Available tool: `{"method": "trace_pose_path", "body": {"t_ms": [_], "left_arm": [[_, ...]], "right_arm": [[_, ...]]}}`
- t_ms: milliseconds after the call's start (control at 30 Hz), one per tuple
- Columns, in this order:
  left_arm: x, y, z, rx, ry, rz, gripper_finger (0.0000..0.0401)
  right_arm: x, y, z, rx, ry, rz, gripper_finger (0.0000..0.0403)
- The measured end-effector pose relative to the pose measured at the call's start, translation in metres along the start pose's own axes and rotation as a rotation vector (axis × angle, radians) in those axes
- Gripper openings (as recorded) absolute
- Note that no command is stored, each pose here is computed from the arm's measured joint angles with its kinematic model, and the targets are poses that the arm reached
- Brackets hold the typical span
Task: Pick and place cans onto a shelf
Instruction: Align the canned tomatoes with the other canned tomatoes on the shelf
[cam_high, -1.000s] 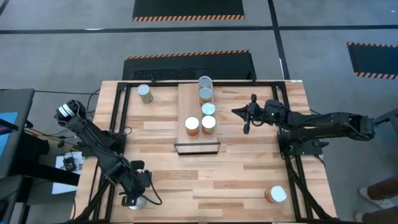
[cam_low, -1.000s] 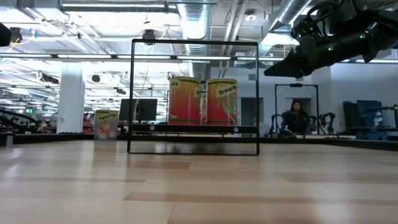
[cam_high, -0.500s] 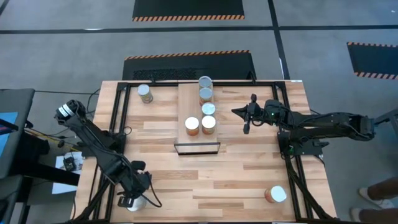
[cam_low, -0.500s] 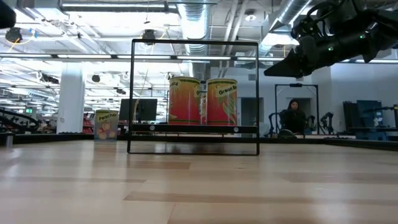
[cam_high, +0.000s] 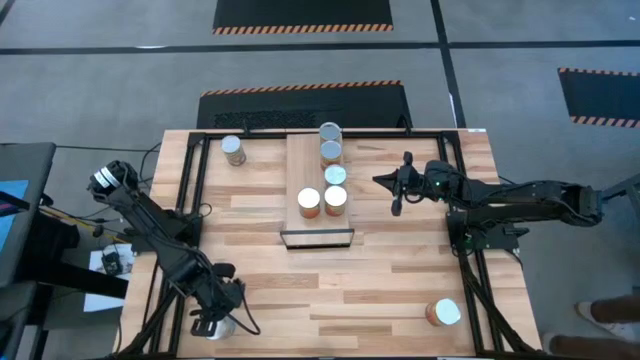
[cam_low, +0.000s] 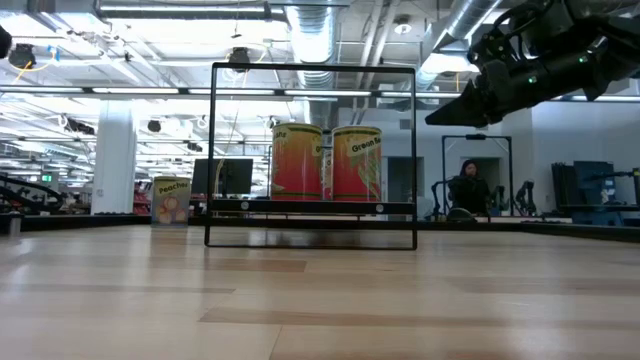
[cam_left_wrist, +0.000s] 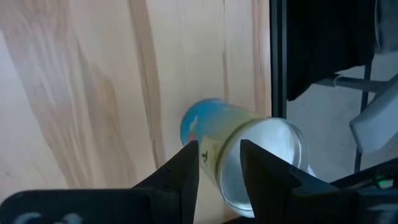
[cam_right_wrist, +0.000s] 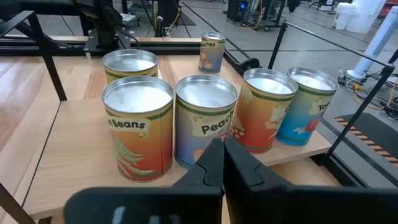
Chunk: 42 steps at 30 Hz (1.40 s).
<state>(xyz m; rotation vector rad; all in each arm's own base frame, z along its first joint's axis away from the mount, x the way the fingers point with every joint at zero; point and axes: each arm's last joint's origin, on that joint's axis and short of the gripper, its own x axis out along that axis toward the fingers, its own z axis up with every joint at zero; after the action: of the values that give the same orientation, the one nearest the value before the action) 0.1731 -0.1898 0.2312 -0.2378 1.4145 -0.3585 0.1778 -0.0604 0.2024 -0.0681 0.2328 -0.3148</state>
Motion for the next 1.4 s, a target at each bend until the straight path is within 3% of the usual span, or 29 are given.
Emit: {"method": "trace_pose_path", "body": {"t_ms": [300, 733, 1067, 1400], "left_arm": [[0.001, -0.003, -0.004, 0.015, -0.004, 0.015, 0.0101], [0.005, 0.0, -0.005, 0.013, -0.008, 0.027, 0.006], [-0.004, 0.0, 0.001, 0.046, 0.009, 0.012, 0.0061], [-0.002, 0.002, 0.0, 0.038, 0.031, -0.004, 0.0093]], "right_arm": [[0.0, 0.0, 0.0, 0.0, 0.0, 0.0, 0.0015], [0.0, 0.0, 0.0, 0.0, 0.002, 0.0, 0.0016], [0.0, 0.0, 0.0, 0.0, 0.002, 0.001, 0.0016], [0.0, 0.0, 0.0, 0.0, 0.002, 0.0, 0.0019]]}}
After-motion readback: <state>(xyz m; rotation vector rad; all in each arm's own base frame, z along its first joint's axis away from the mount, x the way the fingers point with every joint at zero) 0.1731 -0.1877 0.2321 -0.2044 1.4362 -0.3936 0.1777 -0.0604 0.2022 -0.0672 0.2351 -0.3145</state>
